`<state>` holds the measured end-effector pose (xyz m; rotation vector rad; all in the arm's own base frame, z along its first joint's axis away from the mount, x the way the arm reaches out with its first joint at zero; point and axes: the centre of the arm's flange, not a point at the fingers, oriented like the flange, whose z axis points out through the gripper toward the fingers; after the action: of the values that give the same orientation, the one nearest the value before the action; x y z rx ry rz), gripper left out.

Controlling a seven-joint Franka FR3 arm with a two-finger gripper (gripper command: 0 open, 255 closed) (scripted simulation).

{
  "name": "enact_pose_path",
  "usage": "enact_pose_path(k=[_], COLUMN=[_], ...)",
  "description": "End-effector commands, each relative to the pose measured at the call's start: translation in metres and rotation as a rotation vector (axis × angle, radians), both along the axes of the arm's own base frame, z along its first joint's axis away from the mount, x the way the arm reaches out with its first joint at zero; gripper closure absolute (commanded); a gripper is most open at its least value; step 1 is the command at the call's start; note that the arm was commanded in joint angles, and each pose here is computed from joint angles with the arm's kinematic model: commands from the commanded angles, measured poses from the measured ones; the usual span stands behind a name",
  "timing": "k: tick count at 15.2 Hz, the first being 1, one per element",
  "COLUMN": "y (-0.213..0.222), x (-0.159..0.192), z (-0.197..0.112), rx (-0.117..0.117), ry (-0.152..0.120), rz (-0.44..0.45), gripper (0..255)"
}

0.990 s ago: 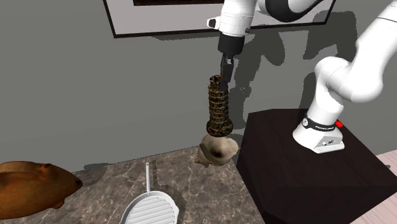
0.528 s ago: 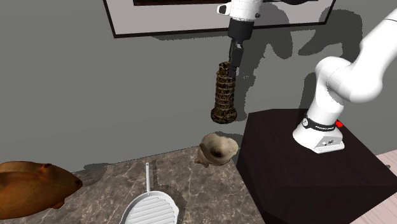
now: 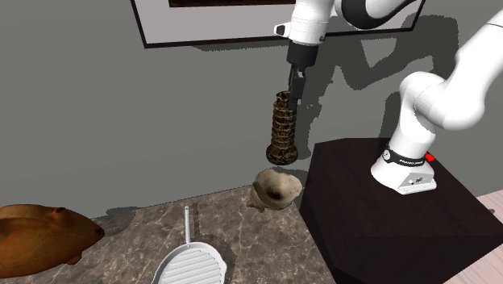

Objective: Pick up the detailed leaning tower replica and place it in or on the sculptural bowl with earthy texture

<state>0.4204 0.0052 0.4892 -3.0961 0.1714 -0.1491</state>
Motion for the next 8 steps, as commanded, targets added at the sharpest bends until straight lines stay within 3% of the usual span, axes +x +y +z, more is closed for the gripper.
enact_pose_path(k=[1,8], y=[0.000,0.000], x=[-0.001,-0.001], z=[-0.010,-0.047], rx=[0.000,0.000], ry=[-0.002,-0.002], rz=[0.000,0.000], gripper=[255,255])
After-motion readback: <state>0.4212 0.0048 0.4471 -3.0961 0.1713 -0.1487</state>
